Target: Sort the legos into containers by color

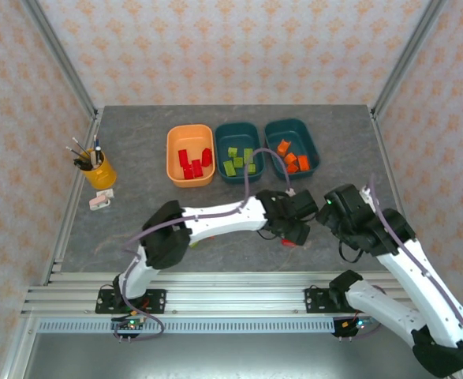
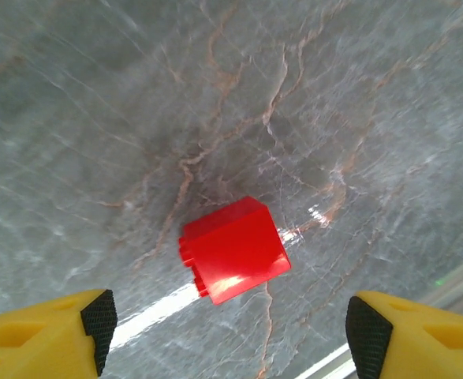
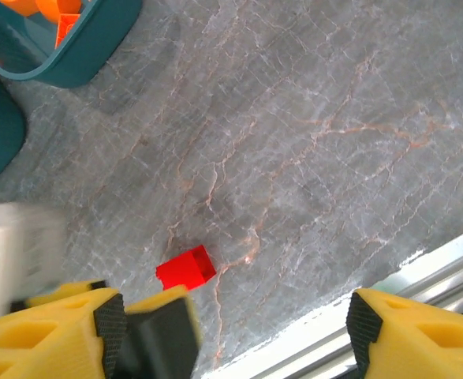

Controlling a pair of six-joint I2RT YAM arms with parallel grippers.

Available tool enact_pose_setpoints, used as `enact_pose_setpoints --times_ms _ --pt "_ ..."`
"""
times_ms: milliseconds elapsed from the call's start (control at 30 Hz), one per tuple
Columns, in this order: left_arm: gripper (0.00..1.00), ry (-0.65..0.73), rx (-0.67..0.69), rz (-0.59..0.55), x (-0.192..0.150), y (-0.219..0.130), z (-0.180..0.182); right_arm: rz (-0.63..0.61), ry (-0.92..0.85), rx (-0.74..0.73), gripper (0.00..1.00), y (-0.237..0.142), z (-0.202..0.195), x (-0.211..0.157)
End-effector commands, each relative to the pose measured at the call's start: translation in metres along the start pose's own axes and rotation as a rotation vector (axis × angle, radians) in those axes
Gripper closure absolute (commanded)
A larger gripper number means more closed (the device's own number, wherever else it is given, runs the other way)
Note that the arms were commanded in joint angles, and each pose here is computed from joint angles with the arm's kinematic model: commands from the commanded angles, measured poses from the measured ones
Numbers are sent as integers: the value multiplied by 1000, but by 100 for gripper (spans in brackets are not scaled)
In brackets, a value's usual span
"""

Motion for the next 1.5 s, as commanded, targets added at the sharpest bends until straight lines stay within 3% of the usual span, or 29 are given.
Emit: enact_pose_setpoints --times_ms 0,267,367,533,667,867,1133,1300,1467 --pt "19 -52 127 23 -6 5 6 10 21 11 22 -6 -16 -9" --pt "22 -108 179 88 -18 39 0 38 12 117 23 -10 -25 -24" --pt "27 -116 178 101 -18 49 -4 36 9 113 24 -11 -28 -25" --pt "47 -125 176 101 -17 59 -6 40 -9 131 27 -13 -25 -24" --pt "57 -120 190 83 -14 55 -3 42 -19 133 29 -14 -25 -24" --pt "60 -152 175 7 7 19 11 17 -62 215 31 -22 -12 -18" --pt "61 -320 140 -114 62 -68 93 19 -210 650 31 -48 79 2" --pt "62 -403 177 -156 88 -100 165 6 -235 770 31 -38 140 17" --pt "62 -517 191 -209 114 -125 238 -15 -337 771 31 -20 205 20"
Point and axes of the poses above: each hand's point on the last joint's axis, 136 mm out from that joint toward the fingers, its own y axis out along the fingers, its own z axis along the line the jaws close on, x = y × z, the point moved 5 cm from there along -y, back along the fingers, and after that the axes turned 5 degrees about -y, right-handed, at the moved point
